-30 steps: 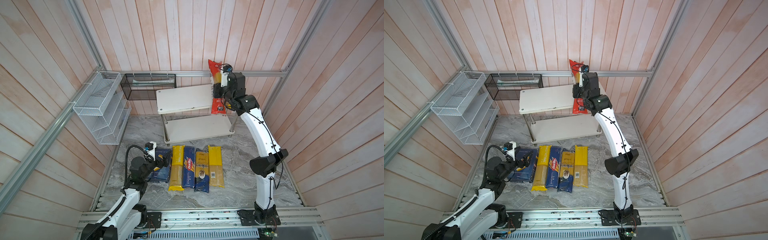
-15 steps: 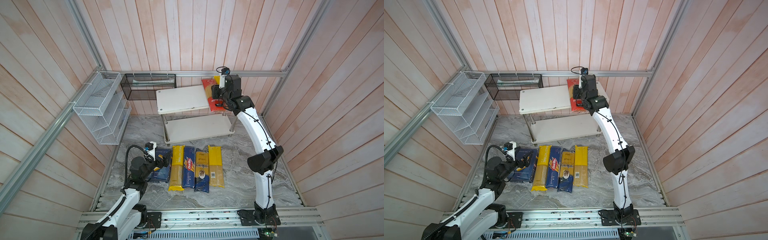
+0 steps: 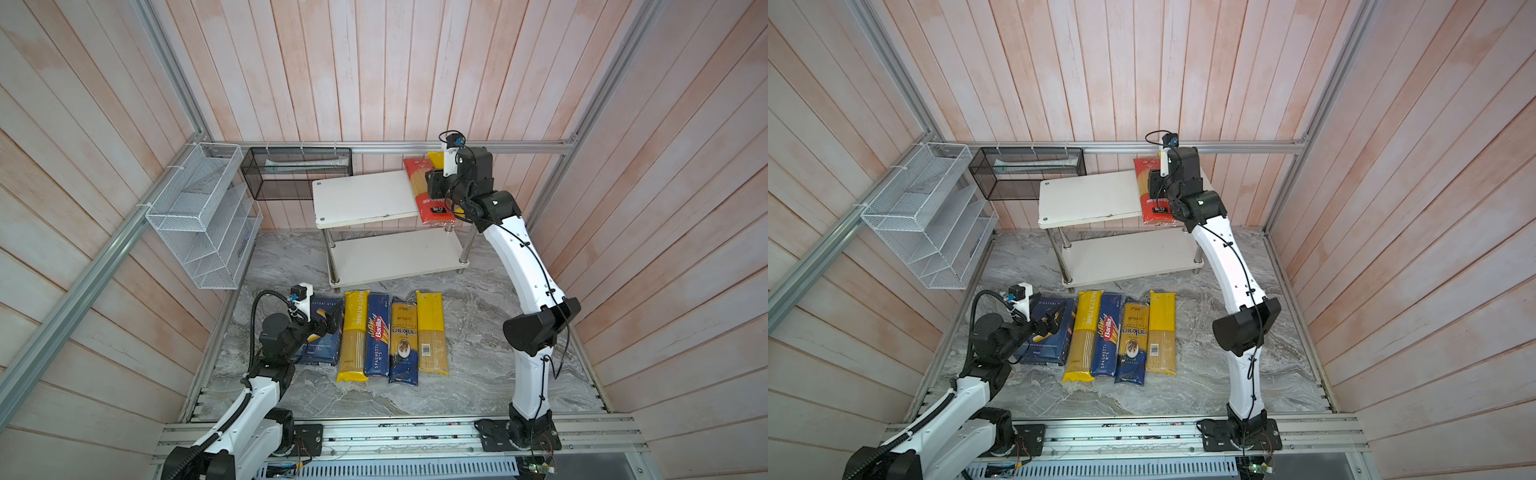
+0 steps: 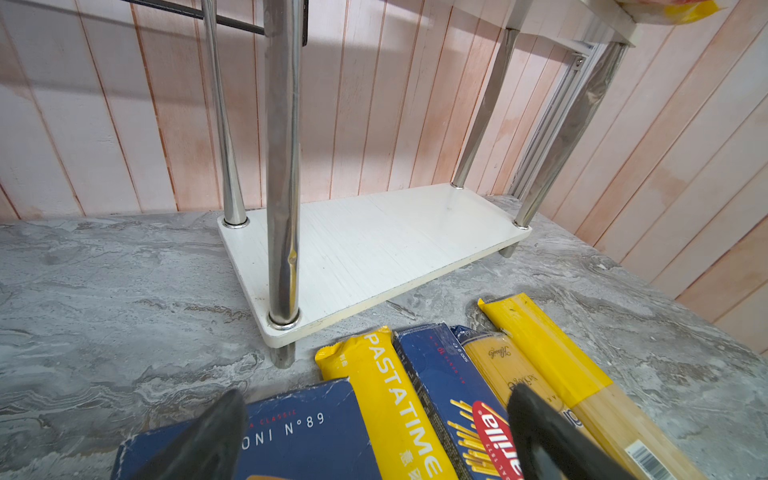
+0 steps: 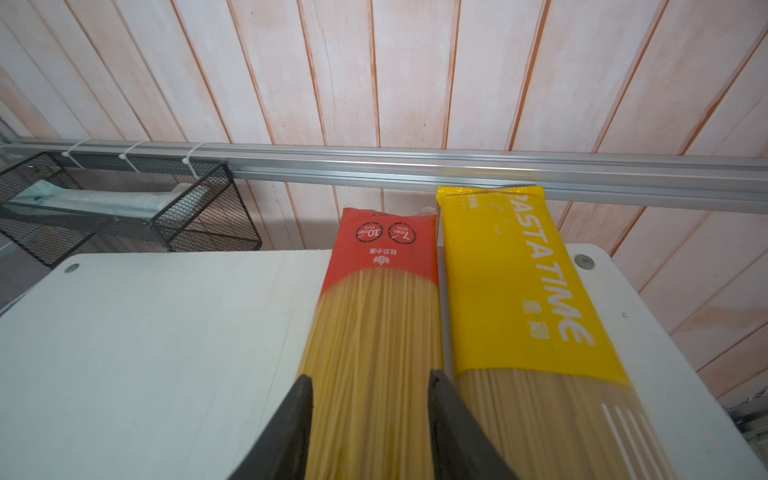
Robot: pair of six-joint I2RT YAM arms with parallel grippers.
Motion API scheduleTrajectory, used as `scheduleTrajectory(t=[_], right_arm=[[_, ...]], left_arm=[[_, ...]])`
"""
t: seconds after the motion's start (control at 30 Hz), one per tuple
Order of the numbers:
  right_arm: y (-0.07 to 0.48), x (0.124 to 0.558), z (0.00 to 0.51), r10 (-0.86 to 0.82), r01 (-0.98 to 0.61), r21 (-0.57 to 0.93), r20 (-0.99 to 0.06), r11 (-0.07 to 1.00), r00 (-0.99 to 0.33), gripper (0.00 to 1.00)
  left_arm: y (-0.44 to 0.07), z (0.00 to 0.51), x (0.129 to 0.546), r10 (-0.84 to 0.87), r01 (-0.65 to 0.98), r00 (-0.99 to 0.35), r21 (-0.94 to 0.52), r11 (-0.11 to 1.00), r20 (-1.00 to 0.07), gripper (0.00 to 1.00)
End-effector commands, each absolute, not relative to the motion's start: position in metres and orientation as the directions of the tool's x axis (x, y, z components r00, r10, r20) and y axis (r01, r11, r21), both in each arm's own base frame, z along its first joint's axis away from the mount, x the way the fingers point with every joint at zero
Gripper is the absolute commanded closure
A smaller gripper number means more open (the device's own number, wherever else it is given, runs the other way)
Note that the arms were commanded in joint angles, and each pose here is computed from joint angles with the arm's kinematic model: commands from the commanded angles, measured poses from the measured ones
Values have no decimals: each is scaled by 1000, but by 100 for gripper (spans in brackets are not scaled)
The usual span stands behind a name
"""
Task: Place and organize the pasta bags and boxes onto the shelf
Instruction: 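Lower the red bag onto the top shelf and open the right gripper, then withdraw the right gripper from the shelf toward the table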
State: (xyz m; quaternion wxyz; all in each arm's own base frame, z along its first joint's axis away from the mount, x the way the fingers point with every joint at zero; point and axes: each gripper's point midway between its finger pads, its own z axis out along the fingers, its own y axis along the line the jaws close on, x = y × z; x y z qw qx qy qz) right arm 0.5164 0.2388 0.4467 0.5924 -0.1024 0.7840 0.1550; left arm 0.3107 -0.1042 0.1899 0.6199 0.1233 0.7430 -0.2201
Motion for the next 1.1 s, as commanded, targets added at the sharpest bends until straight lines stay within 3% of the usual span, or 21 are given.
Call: scheduleTrajectory(t=[0.0, 0.13, 0.53, 0.7, 0.87, 1.07], right_arm=[[247, 470, 478, 4, -442, 114, -970, 890, -244, 56], [252, 432, 480, -12, -487, 113, -969, 866, -247, 56], [254, 347, 409, 22, -616, 218, -951, 757, -310, 57], [248, 338, 394, 19, -616, 212, -952, 758, -305, 58], [246, 348, 385, -37, -610, 171, -949, 773, -313, 58], [246, 363, 384, 11, -612, 197, -956, 766, -293, 58]], left_arm=[[-105, 186, 310, -89, 458, -210, -179, 871, -974, 1], [-104, 187, 310, -91, 456, -207, -179, 872, -974, 0], [-104, 186, 312, -89, 453, -214, -180, 873, -973, 0], [-104, 186, 311, -92, 451, -211, -181, 874, -973, 0], [-103, 185, 313, -93, 444, -216, -183, 877, -972, 0], [-101, 185, 315, -100, 427, -221, -188, 884, -970, 0]])
